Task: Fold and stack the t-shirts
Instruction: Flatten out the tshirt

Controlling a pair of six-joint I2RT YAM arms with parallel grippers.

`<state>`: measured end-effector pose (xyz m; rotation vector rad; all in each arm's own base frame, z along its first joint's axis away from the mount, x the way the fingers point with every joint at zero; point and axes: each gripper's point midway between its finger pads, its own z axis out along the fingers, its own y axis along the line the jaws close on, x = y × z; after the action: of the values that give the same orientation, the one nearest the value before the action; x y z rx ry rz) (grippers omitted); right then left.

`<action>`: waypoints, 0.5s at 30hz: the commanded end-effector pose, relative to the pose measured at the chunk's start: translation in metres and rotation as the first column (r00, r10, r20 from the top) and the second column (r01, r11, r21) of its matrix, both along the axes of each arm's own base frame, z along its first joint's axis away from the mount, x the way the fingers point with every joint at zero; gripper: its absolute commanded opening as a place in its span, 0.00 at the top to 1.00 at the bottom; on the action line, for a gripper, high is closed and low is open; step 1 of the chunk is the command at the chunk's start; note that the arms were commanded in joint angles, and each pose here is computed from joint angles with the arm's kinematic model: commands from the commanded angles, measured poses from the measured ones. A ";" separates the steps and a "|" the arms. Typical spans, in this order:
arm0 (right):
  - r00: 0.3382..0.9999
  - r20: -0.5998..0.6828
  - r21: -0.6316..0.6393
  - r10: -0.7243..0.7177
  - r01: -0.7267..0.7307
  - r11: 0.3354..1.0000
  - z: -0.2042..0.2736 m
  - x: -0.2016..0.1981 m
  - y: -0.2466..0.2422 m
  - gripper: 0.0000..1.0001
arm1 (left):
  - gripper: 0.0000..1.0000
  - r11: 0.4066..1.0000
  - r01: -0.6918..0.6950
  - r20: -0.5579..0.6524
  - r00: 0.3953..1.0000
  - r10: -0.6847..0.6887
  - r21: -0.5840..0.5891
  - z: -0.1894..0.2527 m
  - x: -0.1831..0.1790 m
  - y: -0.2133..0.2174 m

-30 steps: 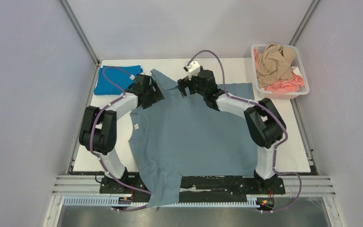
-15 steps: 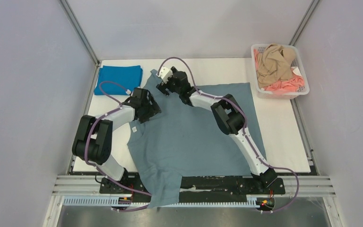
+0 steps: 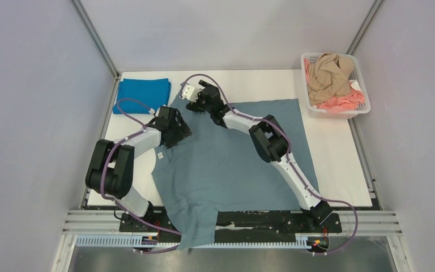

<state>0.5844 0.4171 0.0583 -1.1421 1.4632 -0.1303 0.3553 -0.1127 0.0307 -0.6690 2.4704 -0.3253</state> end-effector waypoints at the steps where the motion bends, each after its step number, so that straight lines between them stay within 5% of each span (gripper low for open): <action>1: 0.996 0.043 -0.044 -0.082 0.083 0.996 0.000 0.020 -0.025 0.02 | 0.16 0.995 -0.045 -0.108 0.993 0.055 0.089 -0.026 -0.031 0.022; 8: 0.969 0.138 0.052 -0.207 0.202 0.978 0.033 0.051 -0.060 0.02 | 0.16 0.992 -0.048 -0.119 0.991 0.061 0.114 -0.028 -0.034 0.027; 15: 0.991 0.087 0.207 -0.104 0.084 0.975 0.081 0.034 -0.041 0.02 | 0.16 0.995 -0.033 -0.092 0.995 0.041 0.090 -0.022 -0.028 0.022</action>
<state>0.6275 0.3553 0.0634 -0.9863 1.5183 -0.2292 0.3538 -0.1081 0.0301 -0.6755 2.4570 -0.3003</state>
